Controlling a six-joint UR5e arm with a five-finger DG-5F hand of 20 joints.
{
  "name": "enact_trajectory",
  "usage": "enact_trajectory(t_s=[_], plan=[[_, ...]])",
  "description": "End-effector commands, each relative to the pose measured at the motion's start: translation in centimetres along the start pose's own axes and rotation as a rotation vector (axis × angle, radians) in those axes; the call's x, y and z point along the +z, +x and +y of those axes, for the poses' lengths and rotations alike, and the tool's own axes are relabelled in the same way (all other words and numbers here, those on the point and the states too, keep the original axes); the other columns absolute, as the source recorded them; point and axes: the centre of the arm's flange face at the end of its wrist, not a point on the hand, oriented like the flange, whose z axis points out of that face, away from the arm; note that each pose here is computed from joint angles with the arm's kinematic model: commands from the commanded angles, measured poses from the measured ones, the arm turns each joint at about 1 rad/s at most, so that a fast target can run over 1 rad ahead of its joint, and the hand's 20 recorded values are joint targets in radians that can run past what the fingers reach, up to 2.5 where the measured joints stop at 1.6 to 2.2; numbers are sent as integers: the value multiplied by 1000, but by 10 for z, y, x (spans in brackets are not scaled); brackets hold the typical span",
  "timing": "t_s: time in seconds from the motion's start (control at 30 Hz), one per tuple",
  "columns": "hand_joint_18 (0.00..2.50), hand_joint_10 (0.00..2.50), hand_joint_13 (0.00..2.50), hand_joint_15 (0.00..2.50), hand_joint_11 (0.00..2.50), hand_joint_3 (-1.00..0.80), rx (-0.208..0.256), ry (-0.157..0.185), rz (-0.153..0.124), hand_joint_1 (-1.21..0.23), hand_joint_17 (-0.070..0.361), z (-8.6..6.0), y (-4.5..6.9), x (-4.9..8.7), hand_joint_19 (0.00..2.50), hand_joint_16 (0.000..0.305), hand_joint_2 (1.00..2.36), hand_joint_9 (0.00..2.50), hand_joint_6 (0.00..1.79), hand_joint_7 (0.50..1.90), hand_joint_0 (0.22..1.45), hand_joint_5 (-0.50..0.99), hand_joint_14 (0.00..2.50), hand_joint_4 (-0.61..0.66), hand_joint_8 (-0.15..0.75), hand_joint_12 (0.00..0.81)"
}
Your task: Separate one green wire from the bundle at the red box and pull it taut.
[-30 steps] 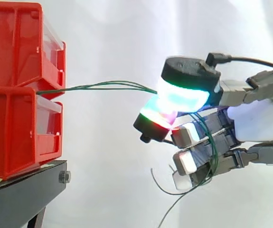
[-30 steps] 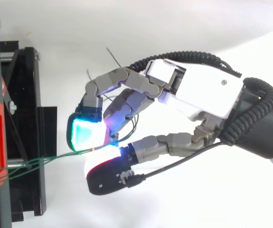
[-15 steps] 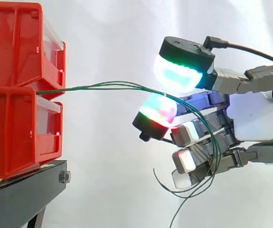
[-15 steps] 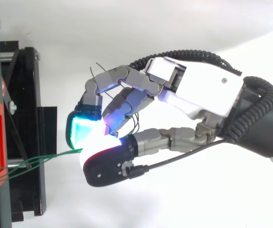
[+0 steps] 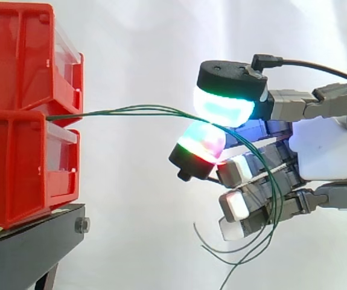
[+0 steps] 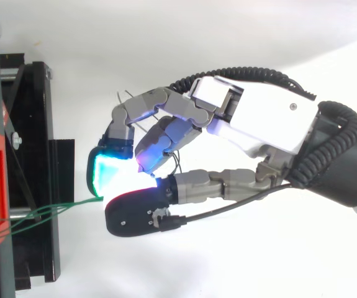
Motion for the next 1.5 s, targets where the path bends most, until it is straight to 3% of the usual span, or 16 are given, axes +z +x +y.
enact_trajectory(t_s=[0.0, 0.2, 0.7, 0.8, 0.9, 1.47], plan=[[604, 31, 875, 677, 958, -256, 5, 0, 0, -818, 124, 0, 0, 0, 710, 55, 1022, 1075, 874, 1047, 658, -163, 25, 23, 244, 328], [607, 31, 892, 684, 977, -500, 5, 0, 2, -783, 123, 0, 1, 0, 726, 55, 1000, 1095, 868, 1004, 611, -160, 26, 62, 250, 324], [629, 29, 928, 683, 1000, -500, -1, 8, 4, -711, 128, -1, 2, -2, 728, 57, 1000, 1182, 853, 1014, 543, -154, 26, 86, 270, 340], [690, 26, 1051, 770, 1279, -500, -1, 8, 6, -683, 131, -1, 3, -2, 732, 58, 1000, 1353, 850, 1008, 529, -152, 28, 87, 289, 339], [720, 23, 1117, 854, 1387, -500, 3, 4, 7, -659, 134, 0, 4, -2, 736, 59, 1000, 1409, 849, 1020, 516, -150, 30, 94, 289, 349], [727, 16, 1104, 901, 1457, -500, 0, 13, 14, -635, 141, 0, 8, -5, 724, 63, 1000, 1327, 845, 925, 485, -172, 28, 113, 292, 369]])
